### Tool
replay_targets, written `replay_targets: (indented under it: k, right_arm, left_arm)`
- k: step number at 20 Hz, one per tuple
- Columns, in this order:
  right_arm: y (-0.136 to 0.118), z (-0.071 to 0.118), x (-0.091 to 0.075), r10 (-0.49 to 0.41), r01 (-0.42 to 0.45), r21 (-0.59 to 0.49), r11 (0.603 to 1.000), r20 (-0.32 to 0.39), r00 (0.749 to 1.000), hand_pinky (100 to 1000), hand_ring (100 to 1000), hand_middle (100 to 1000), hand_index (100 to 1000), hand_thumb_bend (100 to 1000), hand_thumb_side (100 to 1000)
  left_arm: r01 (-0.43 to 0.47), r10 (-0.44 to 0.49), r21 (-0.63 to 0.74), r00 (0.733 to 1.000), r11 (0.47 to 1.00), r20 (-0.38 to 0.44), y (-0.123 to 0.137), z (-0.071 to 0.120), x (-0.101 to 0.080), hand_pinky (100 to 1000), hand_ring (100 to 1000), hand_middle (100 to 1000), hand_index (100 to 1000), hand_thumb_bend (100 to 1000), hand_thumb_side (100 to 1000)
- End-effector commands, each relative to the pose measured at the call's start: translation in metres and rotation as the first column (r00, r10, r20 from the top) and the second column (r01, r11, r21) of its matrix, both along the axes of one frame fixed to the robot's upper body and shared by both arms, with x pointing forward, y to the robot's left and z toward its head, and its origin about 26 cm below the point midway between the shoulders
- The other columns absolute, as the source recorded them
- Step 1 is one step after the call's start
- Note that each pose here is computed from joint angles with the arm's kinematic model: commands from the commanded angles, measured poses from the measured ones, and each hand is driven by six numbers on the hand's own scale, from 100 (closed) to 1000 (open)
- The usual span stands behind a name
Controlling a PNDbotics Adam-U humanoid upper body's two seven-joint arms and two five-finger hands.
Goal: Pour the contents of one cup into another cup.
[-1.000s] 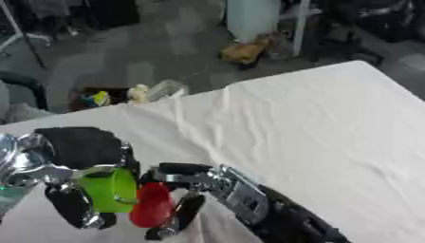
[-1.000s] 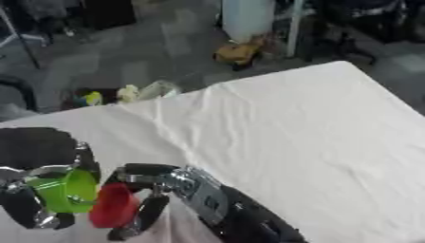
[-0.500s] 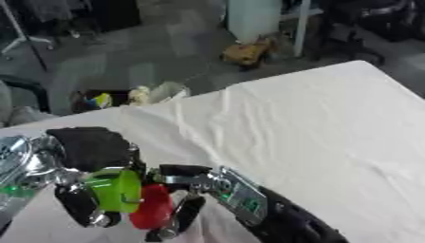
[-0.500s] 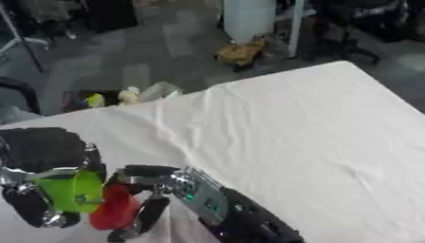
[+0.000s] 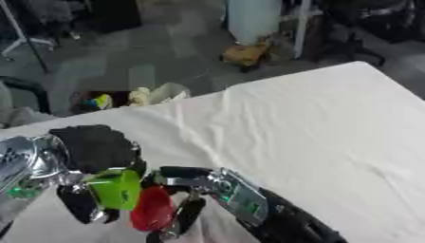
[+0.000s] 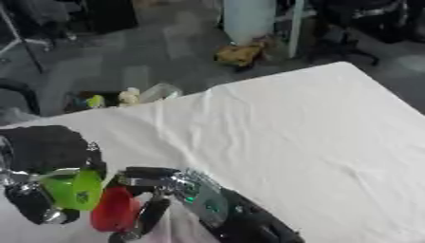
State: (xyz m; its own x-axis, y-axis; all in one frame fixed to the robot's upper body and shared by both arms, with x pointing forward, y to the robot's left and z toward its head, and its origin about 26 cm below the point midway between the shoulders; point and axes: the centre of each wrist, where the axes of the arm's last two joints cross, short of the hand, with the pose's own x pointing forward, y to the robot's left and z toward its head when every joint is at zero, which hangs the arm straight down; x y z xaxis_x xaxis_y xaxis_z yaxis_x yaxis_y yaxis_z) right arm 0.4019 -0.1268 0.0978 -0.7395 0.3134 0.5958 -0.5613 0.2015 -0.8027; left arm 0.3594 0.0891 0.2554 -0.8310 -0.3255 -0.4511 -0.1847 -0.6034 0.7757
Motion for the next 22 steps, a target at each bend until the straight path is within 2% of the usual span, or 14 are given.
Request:
replay_targets:
  k: [1, 10, 22]
  right_arm:
    - [-0.0002, 0.0084, 0.002, 0.006, -0.006, -0.003, 1.0, 0.025, 1.0, 665, 803, 146, 442, 100, 132]
    - [-0.0007, 0.0088, 0.002, 0.004, -0.004, -0.005, 1.0, 0.025, 1.0, 663, 803, 146, 441, 100, 131]
    - [-0.0017, 0.0086, 0.0017, 0.002, -0.002, -0.006, 1.0, 0.023, 1.0, 662, 803, 147, 440, 100, 131]
  left_arm:
    - [0.043, -0.047, 0.112, 0.998, 0.993, 0.033, -0.0014, 0.0129, -0.0041, 100, 100, 229, 706, 201, 166]
    - [0.064, -0.074, 0.143, 0.995, 0.988, 0.064, -0.0058, 0.0134, -0.008, 100, 100, 228, 704, 207, 170]
    - [0.072, -0.091, 0.208, 0.992, 0.976, 0.084, -0.0056, 0.0074, -0.0046, 100, 101, 228, 703, 205, 185]
